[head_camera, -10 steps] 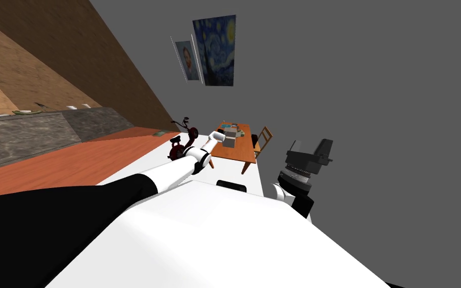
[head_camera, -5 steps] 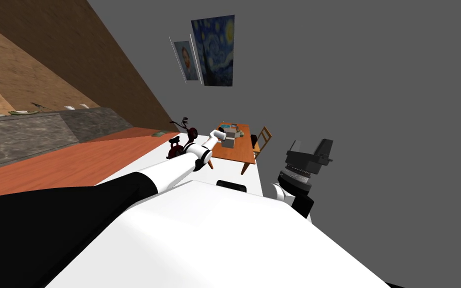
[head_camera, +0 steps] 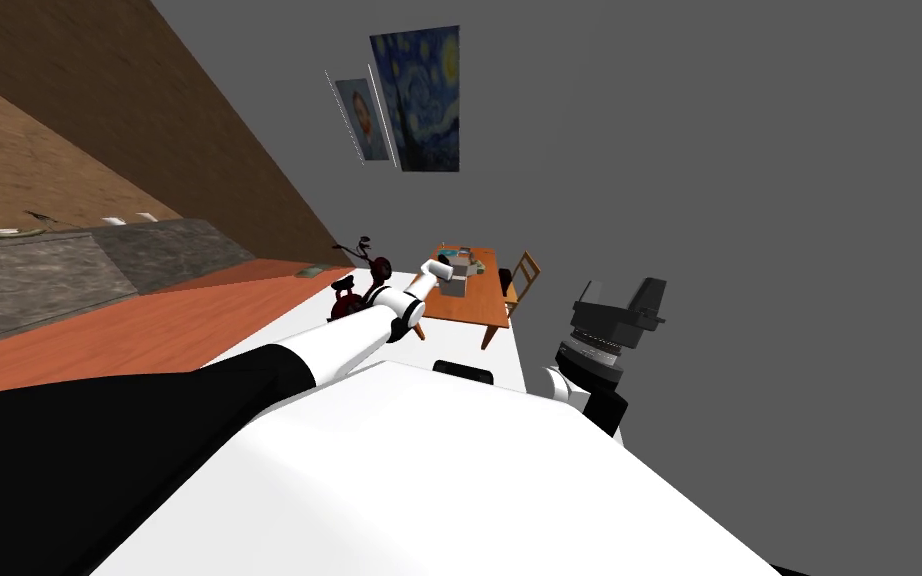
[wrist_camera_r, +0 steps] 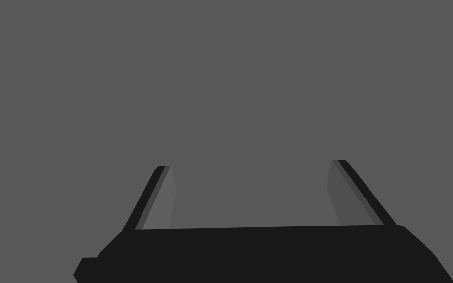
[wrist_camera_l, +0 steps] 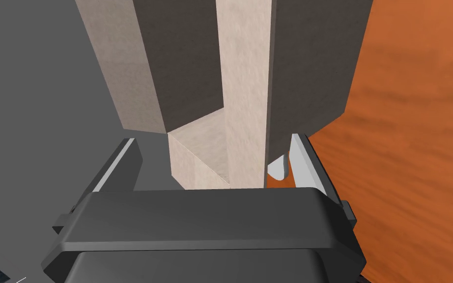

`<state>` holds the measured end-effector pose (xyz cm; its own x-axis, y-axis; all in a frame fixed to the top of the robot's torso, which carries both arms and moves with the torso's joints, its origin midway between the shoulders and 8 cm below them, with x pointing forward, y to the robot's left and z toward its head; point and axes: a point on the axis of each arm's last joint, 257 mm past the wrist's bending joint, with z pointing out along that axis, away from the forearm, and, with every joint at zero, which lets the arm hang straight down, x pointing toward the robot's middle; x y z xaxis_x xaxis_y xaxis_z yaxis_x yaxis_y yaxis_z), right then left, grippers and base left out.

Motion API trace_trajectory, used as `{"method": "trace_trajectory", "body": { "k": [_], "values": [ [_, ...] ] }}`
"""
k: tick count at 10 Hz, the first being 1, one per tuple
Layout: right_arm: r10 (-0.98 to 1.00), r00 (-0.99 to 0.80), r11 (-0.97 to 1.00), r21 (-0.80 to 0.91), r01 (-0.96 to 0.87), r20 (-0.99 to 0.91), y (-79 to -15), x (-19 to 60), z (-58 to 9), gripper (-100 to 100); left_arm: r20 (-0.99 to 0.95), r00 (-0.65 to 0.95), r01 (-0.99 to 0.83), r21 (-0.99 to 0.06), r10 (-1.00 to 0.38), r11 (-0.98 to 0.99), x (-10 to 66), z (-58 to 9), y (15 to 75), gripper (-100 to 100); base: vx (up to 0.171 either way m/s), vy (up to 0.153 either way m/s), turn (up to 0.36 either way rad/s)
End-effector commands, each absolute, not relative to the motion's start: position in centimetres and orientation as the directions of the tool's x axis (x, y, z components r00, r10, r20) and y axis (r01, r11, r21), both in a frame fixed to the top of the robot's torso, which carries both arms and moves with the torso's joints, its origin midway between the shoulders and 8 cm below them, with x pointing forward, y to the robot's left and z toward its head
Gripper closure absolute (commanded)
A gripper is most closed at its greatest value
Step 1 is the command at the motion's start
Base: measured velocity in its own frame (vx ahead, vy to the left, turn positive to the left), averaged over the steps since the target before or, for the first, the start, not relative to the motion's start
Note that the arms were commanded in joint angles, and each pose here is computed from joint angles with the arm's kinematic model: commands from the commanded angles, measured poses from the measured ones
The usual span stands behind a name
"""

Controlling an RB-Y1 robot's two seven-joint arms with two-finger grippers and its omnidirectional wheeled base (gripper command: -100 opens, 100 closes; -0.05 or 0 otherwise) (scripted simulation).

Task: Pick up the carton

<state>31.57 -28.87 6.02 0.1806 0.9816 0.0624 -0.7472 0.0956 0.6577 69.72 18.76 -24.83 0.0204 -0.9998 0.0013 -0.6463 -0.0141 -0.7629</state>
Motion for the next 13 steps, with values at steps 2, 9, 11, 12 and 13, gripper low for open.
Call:
{"method": "trace_trajectory", "body": {
  "k": [2, 9, 11, 12, 13],
  "values": [
    [0.982, 0.181, 0.096, 0.658, -0.747, 0.062, -28.9, 31.6, 6.0, 0, 0.002, 0.068, -0.648, -0.761, -0.998, -0.046, 69.4, -25.2, 19.4, -100, 0.005, 0.107, -0.206],
    [0.982, 0.181, 0.096, 0.658, -0.747, 0.062, -28.9, 31.6, 6.0, 0, 0.004, 0.18, -0.632, -0.765, -0.984, -0.119, 68.6, -25.9, 20.8, -100, -0.007, 0.101, -0.165],
    [0.982, 0.181, 0.096, 0.658, -0.747, 0.062, -28.9, 31.6, 6.0, 0, 0.003, 0.177, -0.634, -0.765, -0.984, -0.117, 68.6, -25.8, 20.8, 100, -0.003, 0.014, 0.001],
    [0.982, 0.181, 0.096, 0.658, -0.747, 0.063, -28.9, 31.6, 6.0, 0, 0.003, 0.177, -0.636, -0.763, -0.984, -0.117, 68.5, -26.0, 20.8, 100, -0.006, 0.001, 0.002],
    [0.982, 0.181, 0.096, 0.658, -0.747, 0.063, -28.9, 31.6, 6.0, 0, 0.003, 0.178, -0.637, -0.761, -0.984, -0.118, 68.5, -26.1, 20.8, 100, 0.007, 0.003, -0.001]
  ]
}}
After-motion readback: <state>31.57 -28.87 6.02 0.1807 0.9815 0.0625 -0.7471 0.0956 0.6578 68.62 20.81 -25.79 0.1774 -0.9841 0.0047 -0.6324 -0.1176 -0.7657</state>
